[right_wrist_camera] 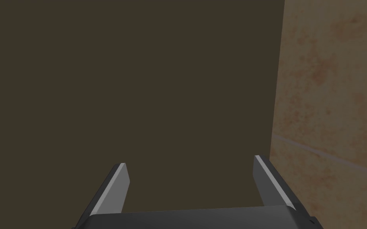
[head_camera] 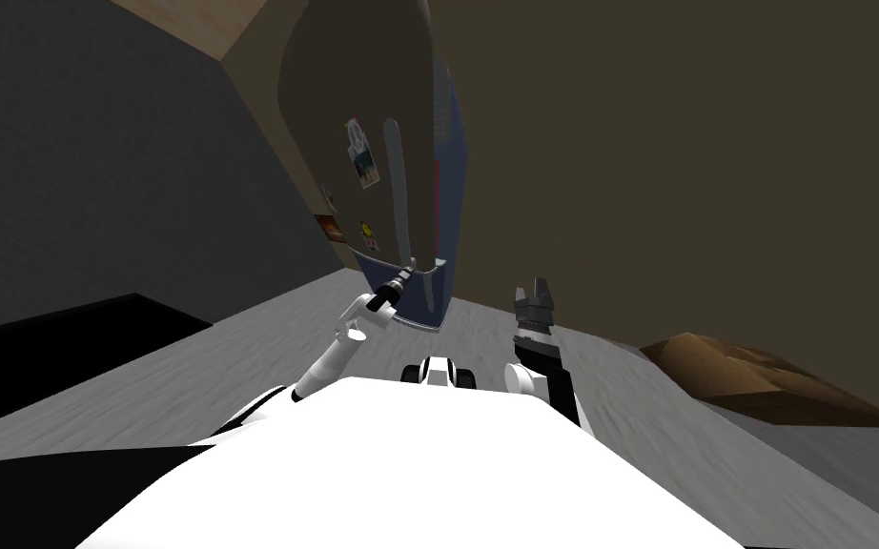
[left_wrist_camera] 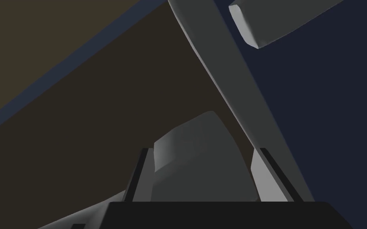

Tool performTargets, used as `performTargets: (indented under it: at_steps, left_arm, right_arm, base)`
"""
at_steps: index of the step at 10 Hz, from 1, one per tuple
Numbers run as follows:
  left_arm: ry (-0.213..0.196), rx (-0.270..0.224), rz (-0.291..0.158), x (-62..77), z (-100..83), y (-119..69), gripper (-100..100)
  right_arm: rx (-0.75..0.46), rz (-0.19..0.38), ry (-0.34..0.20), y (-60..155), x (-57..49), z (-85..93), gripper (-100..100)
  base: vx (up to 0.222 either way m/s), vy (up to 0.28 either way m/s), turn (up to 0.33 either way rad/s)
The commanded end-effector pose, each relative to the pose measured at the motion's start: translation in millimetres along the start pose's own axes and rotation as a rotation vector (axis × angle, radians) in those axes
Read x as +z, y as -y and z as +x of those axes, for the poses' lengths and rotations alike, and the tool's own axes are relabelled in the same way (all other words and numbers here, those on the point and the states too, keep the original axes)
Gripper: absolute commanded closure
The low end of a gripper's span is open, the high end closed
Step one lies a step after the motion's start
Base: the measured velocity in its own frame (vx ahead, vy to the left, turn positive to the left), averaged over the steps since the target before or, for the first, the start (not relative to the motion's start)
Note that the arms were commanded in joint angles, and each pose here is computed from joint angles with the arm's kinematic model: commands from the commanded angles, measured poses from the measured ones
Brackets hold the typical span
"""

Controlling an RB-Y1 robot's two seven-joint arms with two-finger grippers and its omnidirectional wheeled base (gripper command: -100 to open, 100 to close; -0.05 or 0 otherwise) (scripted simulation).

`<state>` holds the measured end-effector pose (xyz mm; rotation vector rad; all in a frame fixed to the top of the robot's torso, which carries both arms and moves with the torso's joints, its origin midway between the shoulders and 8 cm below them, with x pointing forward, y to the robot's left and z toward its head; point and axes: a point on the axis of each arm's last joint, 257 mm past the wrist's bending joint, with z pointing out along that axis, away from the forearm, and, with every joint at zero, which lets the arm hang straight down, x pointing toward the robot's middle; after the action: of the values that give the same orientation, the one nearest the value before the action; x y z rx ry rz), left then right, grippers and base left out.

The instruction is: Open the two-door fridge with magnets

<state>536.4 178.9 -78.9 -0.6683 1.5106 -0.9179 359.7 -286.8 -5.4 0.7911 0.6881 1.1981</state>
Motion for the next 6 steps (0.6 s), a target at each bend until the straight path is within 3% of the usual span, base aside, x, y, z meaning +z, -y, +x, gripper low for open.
performTargets:
  at_steps: [1, 2, 3, 5, 6]
  left_arm:
    - [-0.034, 0.006, 0.049, -7.0, 8.8, 20.1, 100]
    - [-0.059, 0.005, 0.065, -11.5, 18.5, 26.6, 100]
    - [-0.059, 0.005, 0.065, -11.5, 18.5, 26.6, 100]
    - [-0.112, 0.001, 0.095, -21.5, 38.0, 39.1, 100]
    - [-0.112, 0.001, 0.095, -21.5, 38.0, 39.1, 100]
  right_arm:
    - [0.000, 0.000, 0.000, 0, 0.0, 0.0, 0]
    - [0.000, 0.000, 0.000, 0, 0.0, 0.0, 0]
    - [0.000, 0.000, 0.000, 0, 0.0, 0.0, 0]
    - [0.000, 0.000, 0.000, 0, 0.0, 0.0, 0]
    - [0.000, 0.000, 0.000, 0, 0.0, 0.0, 0]
  base:
    - [-0.196, 0.299, -0.087]
    - [-0.222, 0.320, -0.089]
    - [-0.188, 0.307, -0.051]
    - [-0.157, 0.286, -0.070]
    - [-0.174, 0.217, -0.035]
